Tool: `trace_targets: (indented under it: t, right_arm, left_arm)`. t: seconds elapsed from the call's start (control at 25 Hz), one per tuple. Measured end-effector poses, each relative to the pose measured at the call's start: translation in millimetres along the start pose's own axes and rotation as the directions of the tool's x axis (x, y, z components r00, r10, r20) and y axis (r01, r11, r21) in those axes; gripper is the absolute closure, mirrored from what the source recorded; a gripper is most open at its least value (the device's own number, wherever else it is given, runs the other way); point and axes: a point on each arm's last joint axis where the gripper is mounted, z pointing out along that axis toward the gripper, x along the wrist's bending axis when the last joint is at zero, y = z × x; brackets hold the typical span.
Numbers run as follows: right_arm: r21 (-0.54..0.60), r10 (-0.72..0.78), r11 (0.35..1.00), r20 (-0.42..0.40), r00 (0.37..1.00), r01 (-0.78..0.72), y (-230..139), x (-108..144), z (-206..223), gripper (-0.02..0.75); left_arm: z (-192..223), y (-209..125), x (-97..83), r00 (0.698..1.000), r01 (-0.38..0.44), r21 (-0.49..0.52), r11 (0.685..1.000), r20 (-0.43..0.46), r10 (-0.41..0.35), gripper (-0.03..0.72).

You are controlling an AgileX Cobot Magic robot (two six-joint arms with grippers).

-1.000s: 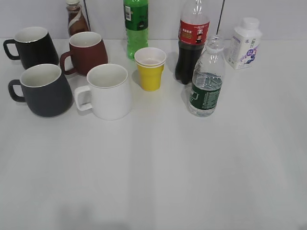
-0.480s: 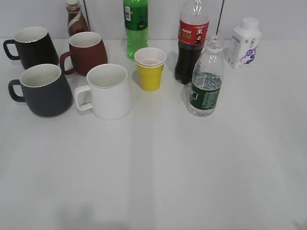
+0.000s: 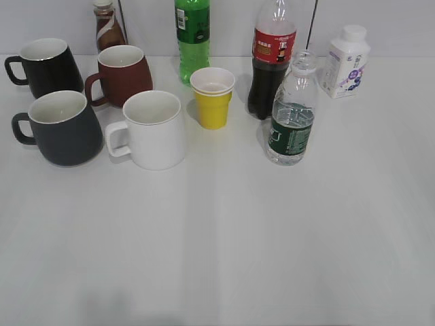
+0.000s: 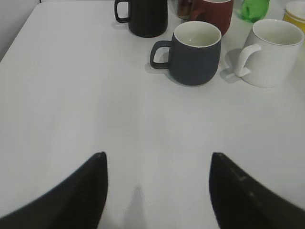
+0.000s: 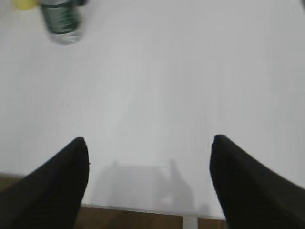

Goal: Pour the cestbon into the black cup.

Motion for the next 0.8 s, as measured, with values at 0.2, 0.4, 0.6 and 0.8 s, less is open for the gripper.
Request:
trace_targets:
  t: [0.2,0.4,0.6,0.8]
  right_arm:
    - [-0.035,0.041,0.999,0.075,0.996,-0.039,-2.5,0.2,-4.8,0.145]
    - [-0.04,0.044,0.998,0.08,0.996,-0.041,-2.9,0.3,-5.4,0.146]
    - [-0.04,0.044,0.998,0.08,0.996,-0.041,-2.9,0.3,-5.4,0.146]
    - [-0.04,0.044,0.998,0.08,0.996,-0.041,-2.9,0.3,-5.4,0.147]
  left_arm:
    - [0.0,0.0,0.0,1.0,0.0,0.0,1.0,0.001,0.0,0.204]
    - [0.0,0.1,0.0,1.0,-0.002,-0.001,1.0,0.006,0.002,0.229]
    - [0.0,0.1,-0.1,1.0,0.001,-0.001,1.0,0.0,-0.001,0.265]
    - [0.0,0.1,-0.2,1.0,0.004,-0.001,1.0,-0.007,-0.004,0.298]
